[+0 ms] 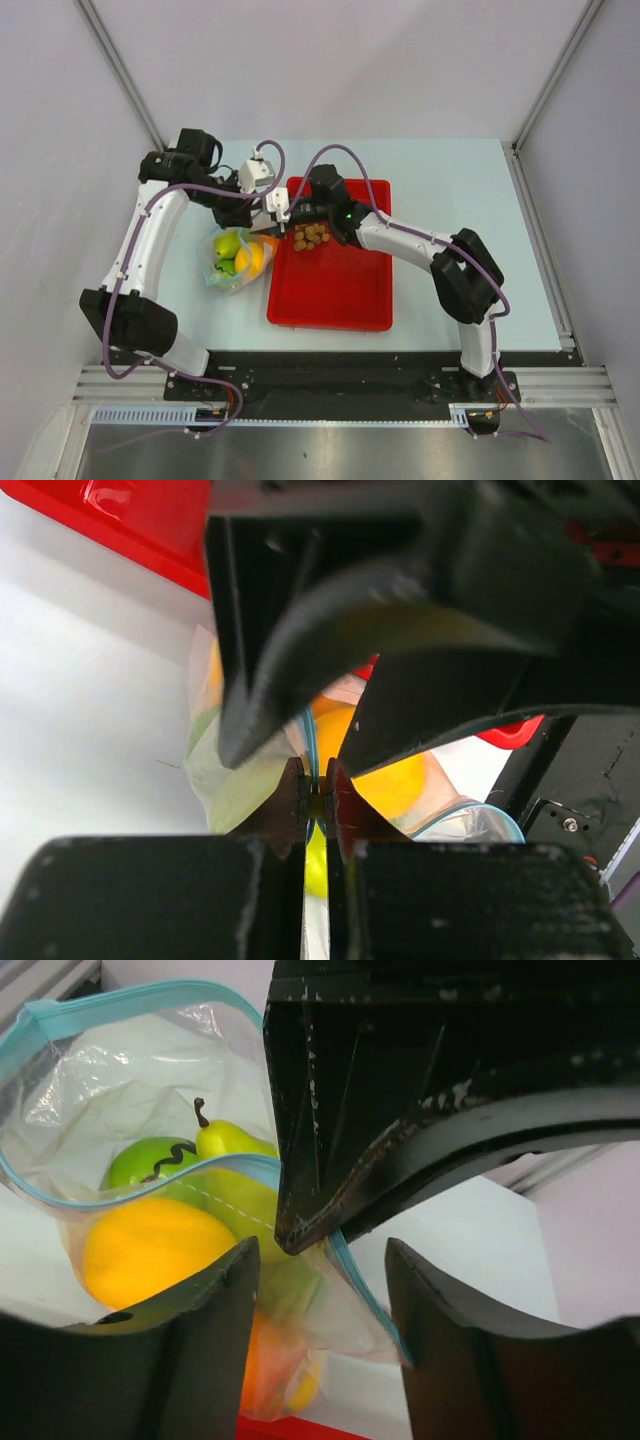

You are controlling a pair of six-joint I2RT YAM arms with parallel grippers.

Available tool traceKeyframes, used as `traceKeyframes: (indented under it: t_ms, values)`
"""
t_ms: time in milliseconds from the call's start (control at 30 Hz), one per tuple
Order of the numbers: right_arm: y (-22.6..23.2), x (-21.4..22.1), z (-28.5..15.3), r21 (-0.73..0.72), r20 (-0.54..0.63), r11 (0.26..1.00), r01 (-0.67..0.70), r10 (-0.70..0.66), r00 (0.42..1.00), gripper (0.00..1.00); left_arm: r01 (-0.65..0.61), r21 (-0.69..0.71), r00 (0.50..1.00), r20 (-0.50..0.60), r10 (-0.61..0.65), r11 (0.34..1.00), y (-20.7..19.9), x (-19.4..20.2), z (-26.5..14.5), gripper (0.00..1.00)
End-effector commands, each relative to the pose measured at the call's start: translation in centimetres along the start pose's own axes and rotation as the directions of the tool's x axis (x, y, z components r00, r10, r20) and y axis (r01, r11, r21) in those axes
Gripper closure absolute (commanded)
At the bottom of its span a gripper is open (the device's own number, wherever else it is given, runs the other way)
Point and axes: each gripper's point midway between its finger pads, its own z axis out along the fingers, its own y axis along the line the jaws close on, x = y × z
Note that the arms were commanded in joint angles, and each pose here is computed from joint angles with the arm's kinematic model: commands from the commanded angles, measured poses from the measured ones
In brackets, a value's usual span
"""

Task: Place the food in the zip-top bag and seal the zipper
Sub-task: Zip the zipper food storage bag at the center of the board.

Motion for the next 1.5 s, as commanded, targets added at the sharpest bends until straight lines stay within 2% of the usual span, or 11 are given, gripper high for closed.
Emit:
traceKeyframes:
  t_ms: [0,133,300,500,600,633,667,900,1133,1300,1467]
  values:
    - [-0.9,-1.9,0.2,0.03,0.028,0.994,0.102,-0.103,0.994,0.49,-0.034,0.023,0.997,0.069,0.032,0.999,-0.3,-1.8,0.0,1.0]
    - [0.0,-1.6,0.3,0.015,-0.005,0.976,0.219,-0.219,0.976,0.78,-0.032,0.022,0.998,0.061,0.031,0.999,-0.4,-1.4,0.2,1.0]
    - [0.6,-0.5,0.2,0.0,-0.054,0.96,0.281,-0.28,0.958,1.0,-0.03,0.013,0.998,0.048,0.029,0.999,-0.4,-1.1,0.0,1.0]
    - [-2.3,-0.7,-0.4,0.132,-0.082,0.964,0.232,-0.223,0.971,1.0,-0.011,-0.003,1.0,0.023,0.011,1.0,-0.7,0.0,-0.1,0.98]
    - [-5.0,-1.1,-1.3,0.268,-0.058,0.96,0.082,-0.069,0.996,1.0,0.028,-0.034,1.0,0.006,-0.028,0.999,-0.7,0.7,-0.2,0.97]
    - [-7.0,-1.5,-2.0,0.324,-0.044,0.945,0.041,-0.028,0.999,1.0,0.038,-0.045,0.999,0.005,-0.038,0.998,-0.8,0.9,-0.3,0.97]
    - [-8.0,-0.8,-2.5,0.378,-0.017,0.921,-0.099,0.114,0.993,1.0,0.061,-0.056,0.998,0.005,-0.06,0.997,-0.9,1.1,-0.4,0.96]
    - [-12.6,0.5,-5.3,0.52,0.134,0.744,-0.418,0.412,0.901,1.0,0.141,-0.184,0.99,0.029,-0.138,0.973,-0.4,1.7,-1.3,0.94]
    - [-12.9,0.9,-5.8,0.523,0.23,0.638,-0.565,0.532,0.815,1.0,0.155,-0.23,0.988,0.011,-0.157,0.961,-0.2,2.5,-1.7,0.93]
    - [-13.2,1.4,-6.8,0.531,0.244,0.613,-0.584,0.55,0.799,1.0,0.167,-0.219,0.986,0.008,-0.169,0.961,-0.3,3.0,-1.3,0.96]
    - [-14.8,2.0,-8.8,0.559,0.311,0.522,-0.644,0.588,0.746,1.0,0.19,-0.222,0.981,-0.005,-0.196,0.956,-0.2,4.1,-1.2,0.95]
